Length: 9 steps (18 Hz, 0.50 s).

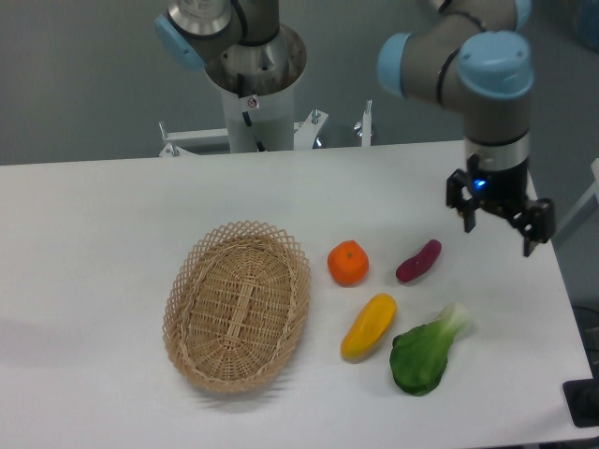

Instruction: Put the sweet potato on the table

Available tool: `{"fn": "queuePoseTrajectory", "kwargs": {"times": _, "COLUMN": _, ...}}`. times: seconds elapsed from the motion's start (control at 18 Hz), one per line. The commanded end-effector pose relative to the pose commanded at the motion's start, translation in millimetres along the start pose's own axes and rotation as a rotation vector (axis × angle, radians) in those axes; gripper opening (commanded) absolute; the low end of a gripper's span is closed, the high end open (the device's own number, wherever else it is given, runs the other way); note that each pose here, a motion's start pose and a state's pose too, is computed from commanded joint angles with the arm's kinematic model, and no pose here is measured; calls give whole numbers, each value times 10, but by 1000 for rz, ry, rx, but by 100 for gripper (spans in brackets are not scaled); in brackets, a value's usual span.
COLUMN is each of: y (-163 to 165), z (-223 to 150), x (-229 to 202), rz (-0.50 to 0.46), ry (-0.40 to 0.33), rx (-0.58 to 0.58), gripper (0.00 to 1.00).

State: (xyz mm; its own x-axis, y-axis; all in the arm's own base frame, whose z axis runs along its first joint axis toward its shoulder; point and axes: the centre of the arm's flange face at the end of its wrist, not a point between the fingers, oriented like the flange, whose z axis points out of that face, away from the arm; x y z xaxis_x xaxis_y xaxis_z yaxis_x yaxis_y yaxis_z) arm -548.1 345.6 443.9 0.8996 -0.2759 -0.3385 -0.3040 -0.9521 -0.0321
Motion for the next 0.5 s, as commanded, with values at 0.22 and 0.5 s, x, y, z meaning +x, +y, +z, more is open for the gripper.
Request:
{"fn": "queuePoseTrajectory", "kwargs": {"times": 0.22, "y": 363, "z": -163, "x": -81, "rz": 66, "ry": 63, "rx": -10, "gripper": 100}}
{"fn": "queuePoseTrajectory", "kwargs": {"times": 0.5, "y": 946, "z": -282, "x": -75, "rz": 238, "ry": 98, "rx": -3, "gripper": 100}}
